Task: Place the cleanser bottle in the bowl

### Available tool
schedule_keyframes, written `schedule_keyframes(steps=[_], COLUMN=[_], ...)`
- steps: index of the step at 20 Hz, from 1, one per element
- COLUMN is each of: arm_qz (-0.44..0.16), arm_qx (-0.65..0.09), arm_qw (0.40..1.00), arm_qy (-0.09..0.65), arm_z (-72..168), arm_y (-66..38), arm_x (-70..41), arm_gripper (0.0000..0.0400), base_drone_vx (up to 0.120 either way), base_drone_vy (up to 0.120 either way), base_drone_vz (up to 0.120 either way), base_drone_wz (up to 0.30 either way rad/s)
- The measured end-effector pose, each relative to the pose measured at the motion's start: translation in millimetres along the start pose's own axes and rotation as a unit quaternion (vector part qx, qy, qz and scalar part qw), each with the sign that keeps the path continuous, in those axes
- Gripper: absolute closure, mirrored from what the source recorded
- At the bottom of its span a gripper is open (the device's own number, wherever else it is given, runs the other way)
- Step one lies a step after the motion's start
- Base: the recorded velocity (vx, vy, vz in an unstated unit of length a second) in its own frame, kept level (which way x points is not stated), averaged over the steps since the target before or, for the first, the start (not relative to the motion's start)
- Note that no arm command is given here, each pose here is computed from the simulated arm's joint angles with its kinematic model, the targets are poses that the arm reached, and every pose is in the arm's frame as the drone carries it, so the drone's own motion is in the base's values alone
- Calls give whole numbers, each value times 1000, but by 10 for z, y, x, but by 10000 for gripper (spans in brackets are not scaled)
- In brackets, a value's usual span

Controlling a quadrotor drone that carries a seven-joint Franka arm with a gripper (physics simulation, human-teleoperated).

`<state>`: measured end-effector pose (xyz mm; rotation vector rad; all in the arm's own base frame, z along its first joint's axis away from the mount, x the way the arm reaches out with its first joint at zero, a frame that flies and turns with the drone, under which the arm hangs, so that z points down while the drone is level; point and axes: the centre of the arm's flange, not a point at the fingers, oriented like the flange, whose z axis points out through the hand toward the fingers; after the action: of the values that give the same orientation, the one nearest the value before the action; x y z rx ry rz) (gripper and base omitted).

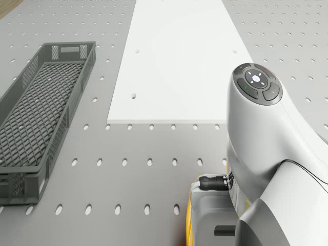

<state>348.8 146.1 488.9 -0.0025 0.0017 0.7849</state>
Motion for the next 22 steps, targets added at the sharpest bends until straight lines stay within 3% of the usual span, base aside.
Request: schedule_keyframes(steps=[11, 22], arm_qz=[0, 0], arm_qx=[0, 0], arm_qw=[1000, 1000], arm_qy=[0, 0], arm_z=[-1, 329], arm_y=[0, 1], arm_x=[0, 0], arm_gripper=[247, 246], base_drone_vx=[113, 0], base_drone_vy=[25, 0], base_drone_vz=[0, 0], base_drone_wz=[0, 0])
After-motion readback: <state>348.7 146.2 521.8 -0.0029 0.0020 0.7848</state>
